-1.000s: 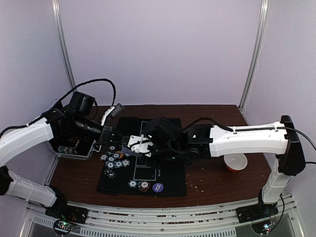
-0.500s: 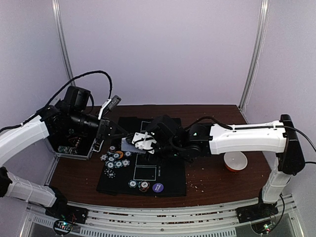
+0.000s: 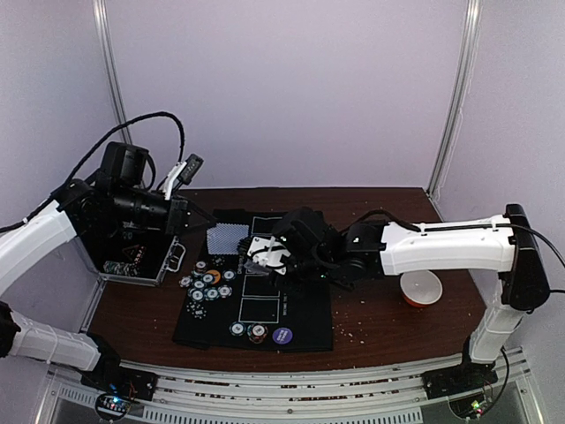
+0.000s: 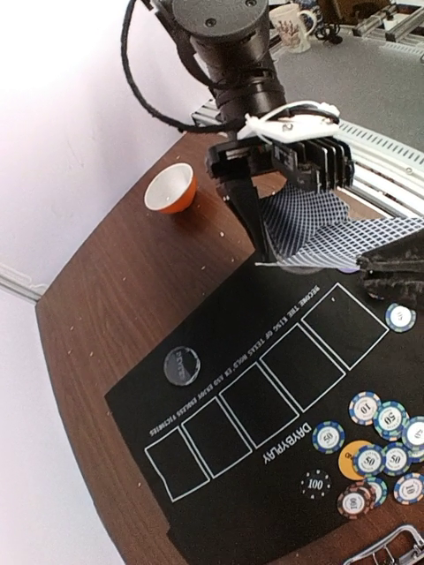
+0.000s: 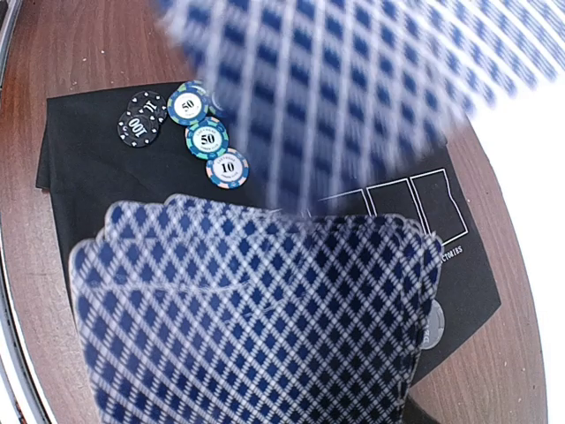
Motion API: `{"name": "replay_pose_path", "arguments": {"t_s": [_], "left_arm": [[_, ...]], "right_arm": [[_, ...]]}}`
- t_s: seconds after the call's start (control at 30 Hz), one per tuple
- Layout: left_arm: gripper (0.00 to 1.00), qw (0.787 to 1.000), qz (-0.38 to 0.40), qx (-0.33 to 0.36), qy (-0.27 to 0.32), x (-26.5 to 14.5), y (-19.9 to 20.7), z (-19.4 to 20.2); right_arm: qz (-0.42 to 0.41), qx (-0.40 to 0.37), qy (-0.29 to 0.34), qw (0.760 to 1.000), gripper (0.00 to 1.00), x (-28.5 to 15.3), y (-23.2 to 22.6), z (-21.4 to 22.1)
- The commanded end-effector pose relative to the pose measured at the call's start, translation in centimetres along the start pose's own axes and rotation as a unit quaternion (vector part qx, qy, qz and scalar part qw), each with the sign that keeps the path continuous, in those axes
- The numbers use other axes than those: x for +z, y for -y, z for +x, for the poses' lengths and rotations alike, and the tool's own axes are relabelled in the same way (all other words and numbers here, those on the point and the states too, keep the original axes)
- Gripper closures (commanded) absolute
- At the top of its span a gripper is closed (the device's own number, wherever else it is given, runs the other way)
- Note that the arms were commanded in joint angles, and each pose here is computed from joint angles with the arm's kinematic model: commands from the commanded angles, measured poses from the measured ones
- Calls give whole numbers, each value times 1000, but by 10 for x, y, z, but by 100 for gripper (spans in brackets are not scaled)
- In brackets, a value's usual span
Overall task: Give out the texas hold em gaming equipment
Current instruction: Distribute the poker card in the big blind area.
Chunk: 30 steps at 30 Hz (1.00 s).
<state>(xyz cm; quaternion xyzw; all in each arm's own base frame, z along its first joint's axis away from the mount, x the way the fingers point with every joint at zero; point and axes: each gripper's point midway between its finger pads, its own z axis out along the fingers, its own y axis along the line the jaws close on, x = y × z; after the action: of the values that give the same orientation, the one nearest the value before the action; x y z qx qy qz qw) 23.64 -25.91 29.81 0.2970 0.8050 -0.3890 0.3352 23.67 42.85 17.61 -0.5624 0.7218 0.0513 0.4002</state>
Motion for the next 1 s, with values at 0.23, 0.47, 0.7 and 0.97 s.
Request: {"name": "replay_pose_path", "arguments": {"t_s": [0.23, 0.47, 0.7, 0.97], "left_arm": [[100, 986, -160, 39, -14, -28, -47, -13], [100, 969, -235, 37, -70, -29, -80, 15], [100, 956, -268, 8, -119, -23, -101, 48], [100, 953, -273, 0, -134, -18, -107, 57]], "right_arm": [[13, 30, 25, 999, 52, -23, 17, -3], [15, 33, 23, 999, 52, -26, 20, 0], [19, 36, 20, 999, 52, -29, 23, 3], [19, 40, 19, 999, 52, -30, 25, 6]]}}
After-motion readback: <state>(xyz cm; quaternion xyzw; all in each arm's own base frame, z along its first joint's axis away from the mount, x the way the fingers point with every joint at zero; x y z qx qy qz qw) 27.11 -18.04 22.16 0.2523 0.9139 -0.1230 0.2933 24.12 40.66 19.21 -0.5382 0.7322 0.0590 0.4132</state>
